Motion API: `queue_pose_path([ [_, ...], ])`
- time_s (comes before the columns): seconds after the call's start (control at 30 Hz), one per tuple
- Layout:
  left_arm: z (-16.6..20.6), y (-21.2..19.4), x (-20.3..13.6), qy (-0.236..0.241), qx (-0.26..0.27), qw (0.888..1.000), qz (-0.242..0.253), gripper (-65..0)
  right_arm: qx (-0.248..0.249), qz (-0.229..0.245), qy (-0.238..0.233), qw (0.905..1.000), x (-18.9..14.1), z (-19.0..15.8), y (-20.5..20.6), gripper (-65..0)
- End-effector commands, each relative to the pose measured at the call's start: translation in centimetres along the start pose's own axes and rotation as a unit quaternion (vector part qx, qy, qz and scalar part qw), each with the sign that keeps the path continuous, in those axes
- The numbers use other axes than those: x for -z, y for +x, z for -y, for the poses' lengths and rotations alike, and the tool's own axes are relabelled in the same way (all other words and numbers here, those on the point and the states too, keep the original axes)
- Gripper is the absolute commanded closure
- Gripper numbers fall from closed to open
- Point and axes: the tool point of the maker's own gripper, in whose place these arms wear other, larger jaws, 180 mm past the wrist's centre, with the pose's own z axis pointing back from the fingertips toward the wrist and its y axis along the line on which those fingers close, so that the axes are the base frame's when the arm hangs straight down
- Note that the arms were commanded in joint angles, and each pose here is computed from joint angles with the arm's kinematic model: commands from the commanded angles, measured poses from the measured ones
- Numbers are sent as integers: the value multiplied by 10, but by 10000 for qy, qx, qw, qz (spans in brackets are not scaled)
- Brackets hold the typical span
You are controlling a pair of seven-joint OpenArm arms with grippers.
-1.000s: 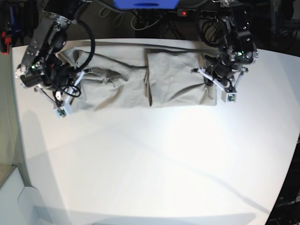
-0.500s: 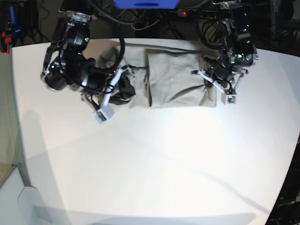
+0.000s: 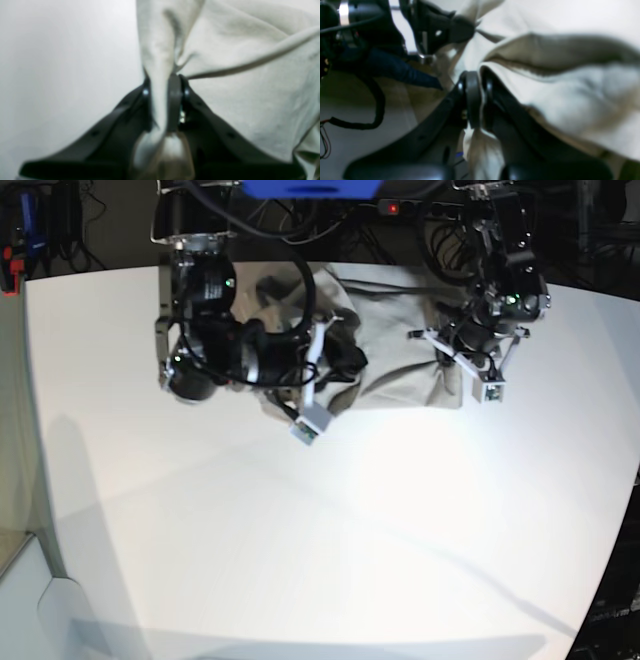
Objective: Layout the t-shirt on the table in an organized manner, then fold the t-shirt properly
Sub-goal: 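Lift the strip end with the right gripper and fold it toward the left gripper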
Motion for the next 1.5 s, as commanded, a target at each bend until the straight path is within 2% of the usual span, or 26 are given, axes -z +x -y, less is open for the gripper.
queue_pose_path([
  [0.0, -3, 5, -2, 78, -18, 10000, 46, -33, -245, 366, 217, 9988, 3, -11, 26, 0],
  [0.27, 5, 8, -1, 5, -97, 9999, 98, -34, -539, 473, 750, 9946, 35, -29, 53, 0],
  [0.43, 6, 9, 0, -1, -112, 9999, 91, -35, -309, 677, 1399, 9874, 53, -45, 69, 0],
  [0.57, 13, 16, -5, -46, -156, 9996, 237, -39, -146, 741, 1466, 9863, 61, -41, 71, 0],
  [0.67, 14, 27, -13, -42, -117, 9991, 405, -118, -111, 716, 1468, 9865, 62, -40, 70, 0],
  [0.83, 20, 35, -18, -83, -129, 9983, 567, -348, -171, 769, 1450, 9863, 60, -39, 76, 0],
  [0.9, 21, 35, -18, -96, -122, 9983, 567, -401, -175, 773, 1442, 9864, 60, -38, 78, 0],
  [1.03, 23, 40, -21, -117, -122, 9977, 660, -417, -177, 783, 1437, 9864, 59, -38, 78, 0],
  [1.23, 36, 62, -37, -518, -343, 9923, 1073, -417, -168, 770, 1444, 9864, 60, -38, 77, 0],
  [1.4, 33, 60, -42, -447, -315, 9927, 1078, -416, -174, 775, 1443, 9863, 60, -39, 77, 0],
  [1.47, 21, 54, -42, -201, -431, 9938, 1006, -416, -174, 775, 1443, 9863, 60, -39, 77, 0],
])
